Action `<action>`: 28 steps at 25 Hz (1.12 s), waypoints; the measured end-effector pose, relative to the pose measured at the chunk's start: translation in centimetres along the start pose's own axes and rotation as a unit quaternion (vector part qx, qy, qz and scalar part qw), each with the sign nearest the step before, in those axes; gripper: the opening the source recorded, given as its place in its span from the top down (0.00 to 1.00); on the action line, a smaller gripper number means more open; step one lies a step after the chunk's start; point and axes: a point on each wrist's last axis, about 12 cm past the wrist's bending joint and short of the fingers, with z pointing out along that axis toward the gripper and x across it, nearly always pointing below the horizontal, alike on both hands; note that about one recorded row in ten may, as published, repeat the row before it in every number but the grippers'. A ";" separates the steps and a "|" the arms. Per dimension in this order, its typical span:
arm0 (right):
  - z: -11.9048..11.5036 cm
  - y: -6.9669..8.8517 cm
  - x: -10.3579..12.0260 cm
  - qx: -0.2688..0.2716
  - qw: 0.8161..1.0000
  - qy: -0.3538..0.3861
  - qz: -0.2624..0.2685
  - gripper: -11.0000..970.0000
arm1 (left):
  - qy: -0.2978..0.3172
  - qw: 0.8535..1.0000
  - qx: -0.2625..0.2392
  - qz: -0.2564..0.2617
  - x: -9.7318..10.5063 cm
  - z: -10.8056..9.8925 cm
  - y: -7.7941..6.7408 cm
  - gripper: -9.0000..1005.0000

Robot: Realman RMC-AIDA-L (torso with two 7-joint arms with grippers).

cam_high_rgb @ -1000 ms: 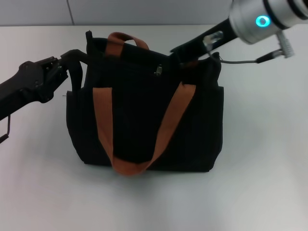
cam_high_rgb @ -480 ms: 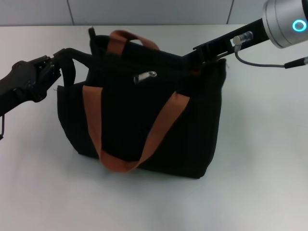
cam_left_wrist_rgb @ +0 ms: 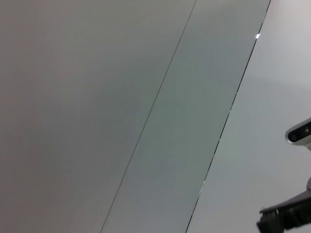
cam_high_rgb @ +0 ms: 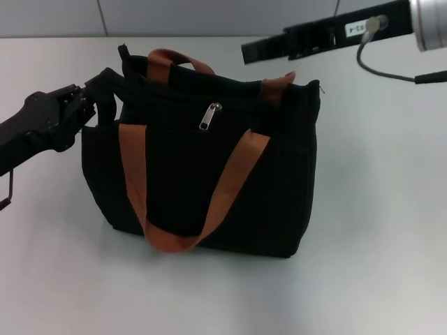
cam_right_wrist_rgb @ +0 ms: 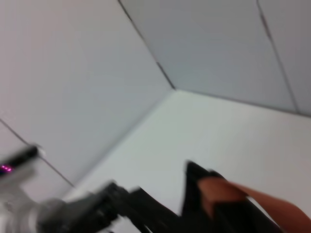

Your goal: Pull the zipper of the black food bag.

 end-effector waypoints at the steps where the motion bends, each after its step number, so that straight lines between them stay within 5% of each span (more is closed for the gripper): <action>1: -0.3 -0.5 0.2 -0.023 1.000 -0.016 -0.001 0.98 | 0.001 1.000 0.000 0.000 0.0 0.0 0.0 0.84; 5: -0.6 -1.1 0.2 -0.051 0.998 -0.020 -0.020 0.97 | 0.002 1.000 0.000 -0.001 0.1 0.0 0.0 0.84; 11: -0.8 -1.6 -0.1 -0.081 0.988 0.009 -0.128 0.75 | 0.005 1.000 0.001 -0.001 0.0 0.1 0.1 0.84; 14: -0.8 -1.8 -0.3 -0.085 0.987 0.003 -0.135 0.67 | 0.005 1.000 0.002 -0.001 -0.1 0.1 0.1 0.84; 21: 0.6 -1.9 0.3 -0.139 0.990 0.018 -0.008 0.65 | 0.007 1.000 0.000 0.007 0.0 0.4 0.1 0.84; 23: 1.2 -2.2 1.4 -0.142 0.988 0.017 0.064 0.65 | 0.007 1.000 0.001 0.007 0.0 0.5 0.1 0.84; 28: 2.1 -3.0 2.4 -0.132 0.980 0.015 0.146 0.65 | -0.001 1.000 -0.005 0.011 0.0 0.3 0.1 0.84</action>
